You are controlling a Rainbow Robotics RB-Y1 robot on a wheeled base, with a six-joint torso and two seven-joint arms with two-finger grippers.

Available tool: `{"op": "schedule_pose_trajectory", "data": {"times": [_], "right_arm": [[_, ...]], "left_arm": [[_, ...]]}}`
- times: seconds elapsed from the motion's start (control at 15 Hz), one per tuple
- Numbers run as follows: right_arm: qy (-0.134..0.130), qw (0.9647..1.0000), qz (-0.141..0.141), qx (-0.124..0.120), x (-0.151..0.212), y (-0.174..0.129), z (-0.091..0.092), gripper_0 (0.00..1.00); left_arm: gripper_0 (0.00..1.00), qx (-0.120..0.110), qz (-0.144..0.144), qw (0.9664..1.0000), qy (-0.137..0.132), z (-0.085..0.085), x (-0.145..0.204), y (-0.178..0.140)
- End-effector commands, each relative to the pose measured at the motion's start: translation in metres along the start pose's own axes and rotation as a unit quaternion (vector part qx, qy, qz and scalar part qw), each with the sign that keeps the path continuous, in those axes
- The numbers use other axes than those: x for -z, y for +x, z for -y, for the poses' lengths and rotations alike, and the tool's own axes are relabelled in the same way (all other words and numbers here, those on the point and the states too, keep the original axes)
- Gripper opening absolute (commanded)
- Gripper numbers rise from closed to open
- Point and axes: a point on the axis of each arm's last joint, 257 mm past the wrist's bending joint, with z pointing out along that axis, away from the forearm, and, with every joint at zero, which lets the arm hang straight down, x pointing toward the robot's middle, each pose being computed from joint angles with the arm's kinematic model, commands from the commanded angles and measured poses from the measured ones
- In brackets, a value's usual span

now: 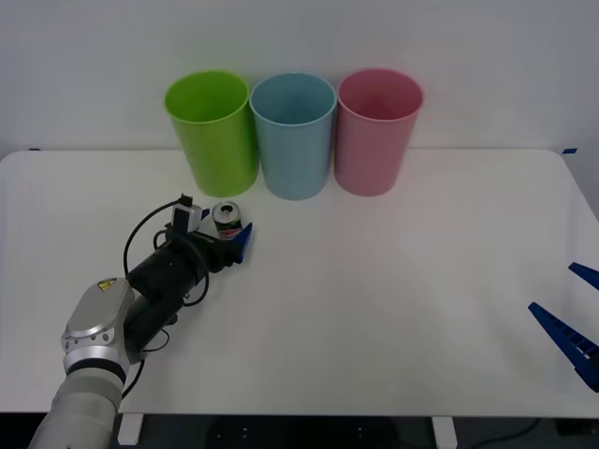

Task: Grasp the object on the table and drop it into the matching bin: aluminum can to the light blue bin, PET bottle to the pink bin.

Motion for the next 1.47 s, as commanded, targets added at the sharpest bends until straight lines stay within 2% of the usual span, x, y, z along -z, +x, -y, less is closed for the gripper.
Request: {"op": "schedule_pose_trajectory", "data": {"times": [0.07,0.27,0.47,0.6,1.0,1.2,1.33,1.47], "right_arm": [[0.000,1.0000,0.000,0.000,0.000,0.000,0.000,1.00],[0.000,1.0000,0.000,0.000,0.000,0.000,0.000,1.00],[0.000,1.0000,0.000,0.000,0.000,0.000,0.000,1.00],[0.000,1.0000,0.000,0.000,0.000,0.000,0.000,1.00],[0.000,1.0000,0.000,0.000,0.000,0.000,0.000,1.00],[0.000,1.0000,0.000,0.000,0.000,0.000,0.000,1.00],[0.000,1.0000,0.000,0.000,0.000,0.000,0.000,1.00],[0.000,1.0000,0.000,0.000,0.000,0.000,0.000,1.00]], "left_arm": [[0.00,-0.001,0.000,1.0000,0.001,0.001,0.000,0.000],[0.00,-0.004,-0.002,1.0000,0.004,0.004,-0.001,0.001],[0.00,-0.012,-0.007,0.9998,0.016,0.015,-0.004,0.002],[0.00,-0.007,-0.002,0.9998,0.020,0.020,-0.007,-0.001],[0.00,0.022,0.019,0.9994,0.019,0.017,-0.005,-0.014],[0.00,0.023,0.031,0.9989,0.028,0.011,-0.001,-0.024],[0.00,0.026,0.047,0.9977,0.043,0.009,0.002,-0.037],[0.00,0.020,0.055,0.9970,0.051,0.009,0.004,-0.046]]}}
